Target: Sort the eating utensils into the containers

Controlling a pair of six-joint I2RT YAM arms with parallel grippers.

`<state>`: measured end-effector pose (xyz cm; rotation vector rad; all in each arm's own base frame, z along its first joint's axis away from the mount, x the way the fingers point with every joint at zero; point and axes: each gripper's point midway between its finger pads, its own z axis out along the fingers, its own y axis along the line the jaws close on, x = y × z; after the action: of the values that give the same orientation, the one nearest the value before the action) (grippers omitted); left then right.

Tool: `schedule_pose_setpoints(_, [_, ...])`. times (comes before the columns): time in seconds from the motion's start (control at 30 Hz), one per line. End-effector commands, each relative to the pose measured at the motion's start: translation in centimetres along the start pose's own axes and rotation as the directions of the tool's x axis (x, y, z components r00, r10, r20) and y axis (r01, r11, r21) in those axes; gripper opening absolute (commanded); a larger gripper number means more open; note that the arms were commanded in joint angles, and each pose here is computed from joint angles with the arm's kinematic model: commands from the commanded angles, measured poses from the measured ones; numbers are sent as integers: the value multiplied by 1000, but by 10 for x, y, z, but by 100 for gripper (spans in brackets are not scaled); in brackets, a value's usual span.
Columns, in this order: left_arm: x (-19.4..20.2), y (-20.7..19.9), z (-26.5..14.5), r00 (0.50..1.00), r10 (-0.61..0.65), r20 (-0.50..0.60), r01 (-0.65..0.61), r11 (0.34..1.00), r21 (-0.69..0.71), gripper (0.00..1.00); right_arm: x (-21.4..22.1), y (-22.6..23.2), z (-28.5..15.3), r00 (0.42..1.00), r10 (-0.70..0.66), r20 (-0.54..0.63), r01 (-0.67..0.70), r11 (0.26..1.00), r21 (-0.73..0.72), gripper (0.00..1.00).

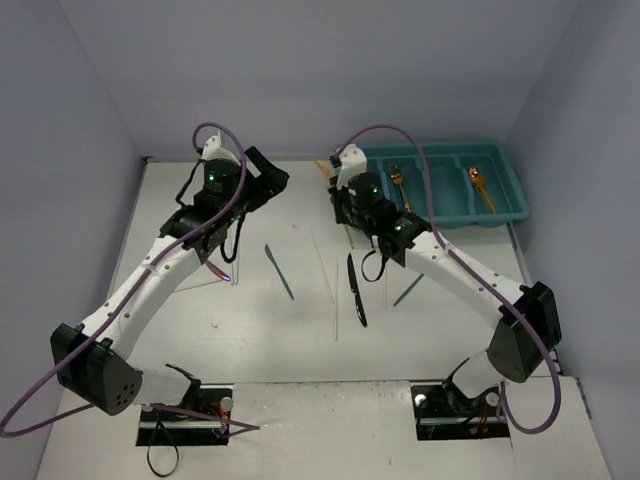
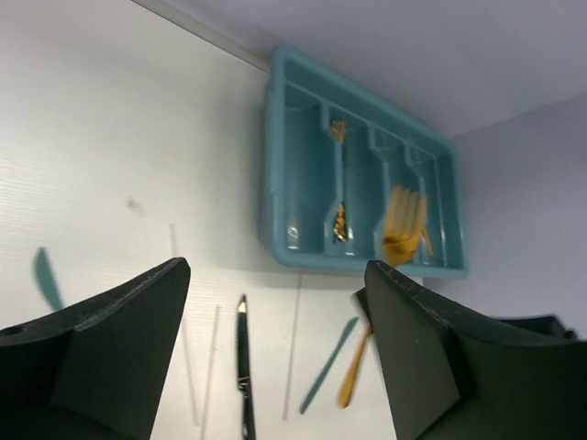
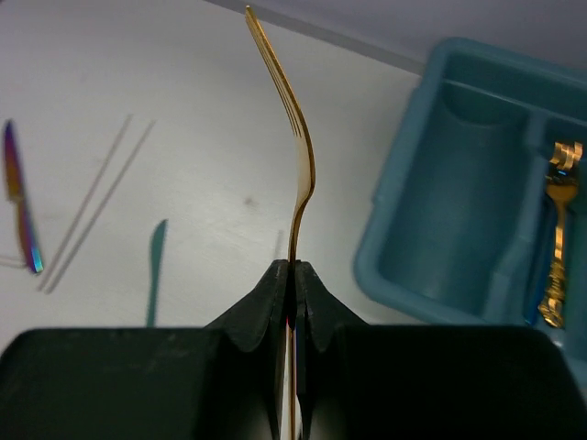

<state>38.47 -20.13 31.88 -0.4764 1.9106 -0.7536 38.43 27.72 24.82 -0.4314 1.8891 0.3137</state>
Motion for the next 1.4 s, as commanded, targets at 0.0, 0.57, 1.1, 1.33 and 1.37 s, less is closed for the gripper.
schedule_pose_setpoints(0.0, [-67,38,-45,976,127,174,-105,986,-132,79,-26,-92,-2,998,32,59,-45,972,229,0])
schedule_pose_setpoints(0.57, [-24,198,-88,871,470,-139,-475,740,-475,94,19,-267,112,984,173,-33,-144,896,420,1])
schedule_pose_setpoints(1.1, [-19,196,-88,877,457,-147,-470,756,-455,94,-9,-286,100,973,224,57,-223,840,495,55])
schedule_pose_setpoints(1.33, [-23,194,-95,886,446,-129,-452,764,-460,94,17,-269,-2,932,340,128,-340,693,636,66])
schedule_pose_setpoints(1.37, [-24,194,-96,886,446,-125,-450,765,-461,94,16,-266,-21,922,353,161,-369,669,645,66])
